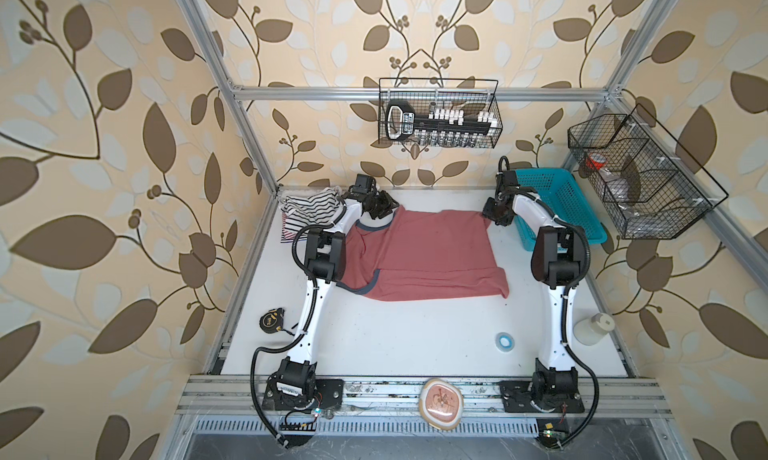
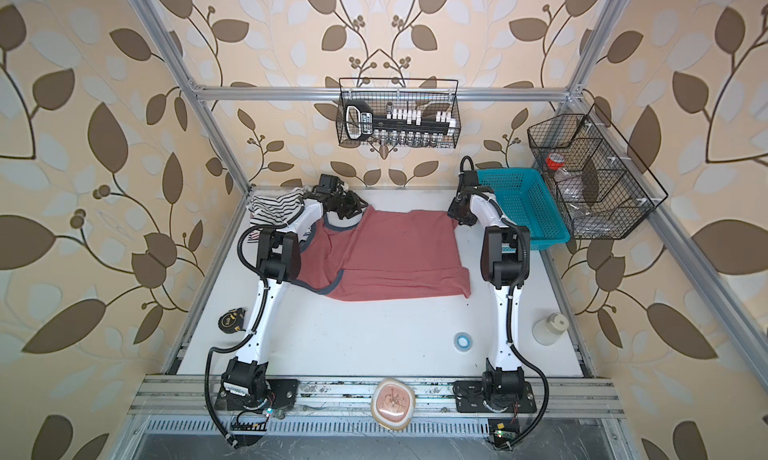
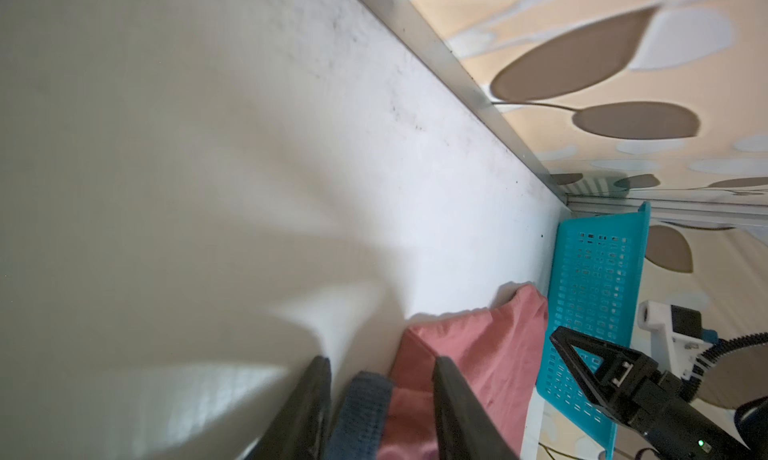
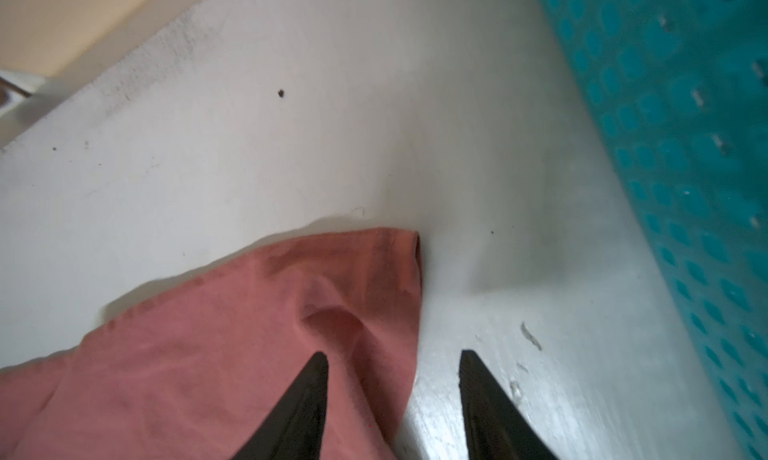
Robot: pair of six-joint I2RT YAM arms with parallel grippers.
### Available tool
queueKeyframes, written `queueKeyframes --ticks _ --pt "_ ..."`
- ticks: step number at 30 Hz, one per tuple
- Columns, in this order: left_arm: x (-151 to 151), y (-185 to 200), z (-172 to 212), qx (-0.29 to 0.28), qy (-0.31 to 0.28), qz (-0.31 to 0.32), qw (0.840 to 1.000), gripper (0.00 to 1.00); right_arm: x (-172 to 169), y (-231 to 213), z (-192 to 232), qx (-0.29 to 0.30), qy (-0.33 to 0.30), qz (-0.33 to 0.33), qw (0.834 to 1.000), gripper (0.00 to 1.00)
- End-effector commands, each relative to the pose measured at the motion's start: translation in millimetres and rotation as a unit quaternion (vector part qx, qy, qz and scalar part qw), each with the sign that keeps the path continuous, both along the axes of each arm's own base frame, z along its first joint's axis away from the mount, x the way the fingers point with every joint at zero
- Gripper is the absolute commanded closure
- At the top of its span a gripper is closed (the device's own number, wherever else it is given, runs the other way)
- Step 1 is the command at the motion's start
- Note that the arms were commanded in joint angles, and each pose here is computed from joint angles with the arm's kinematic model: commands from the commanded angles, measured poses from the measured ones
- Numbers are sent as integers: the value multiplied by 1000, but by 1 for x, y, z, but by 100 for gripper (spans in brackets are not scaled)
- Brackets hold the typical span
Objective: Fold and stack the tank tops
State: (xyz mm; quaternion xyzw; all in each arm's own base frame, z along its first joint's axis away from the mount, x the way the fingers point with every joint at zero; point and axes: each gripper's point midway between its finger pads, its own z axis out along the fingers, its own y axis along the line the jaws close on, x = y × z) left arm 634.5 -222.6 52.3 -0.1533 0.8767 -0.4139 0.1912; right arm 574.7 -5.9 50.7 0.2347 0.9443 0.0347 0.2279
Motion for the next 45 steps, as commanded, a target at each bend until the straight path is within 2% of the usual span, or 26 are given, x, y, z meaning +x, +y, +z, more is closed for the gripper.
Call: queueKeyframes --ticks 1,4,6,7,9,12,23,30,36,45 --pt "-8 -12 -9 -6 10 -22 1000 65 -1 0 -13 -8 25 2 1000 47" --pt "-12 -11 -16 -3 18 -23 1000 81 3 1 -18 1 28 4 1000 48" --pt "-14 -11 -18 0 21 -24 999 93 6 2 -20 6 27 5 1000 54" --pt "-14 -10 -17 1 21 -23 1000 100 8 2 -20 10 24 6 1000 63" --pt "-13 -8 -14 6 19 -21 1000 100 10 3 -21 18 20 9 1000 83" --pt "-10 0 -3 18 8 -15 1000 100 14 5 -11 19 7 16 1000 100" --pt "-3 36 84 64 -74 2 995 100 8 7 53 2 -58 62 996 100" --pt "-12 44 119 96 -104 -6 990 100 -3 14 85 2 -93 99 991 100" --pt "-42 53 126 153 -89 -47 983 100 -26 25 83 7 -77 142 987 100" --pt "-126 64 99 259 -1 -134 956 100 -89 33 56 -22 -5 173 985 100"
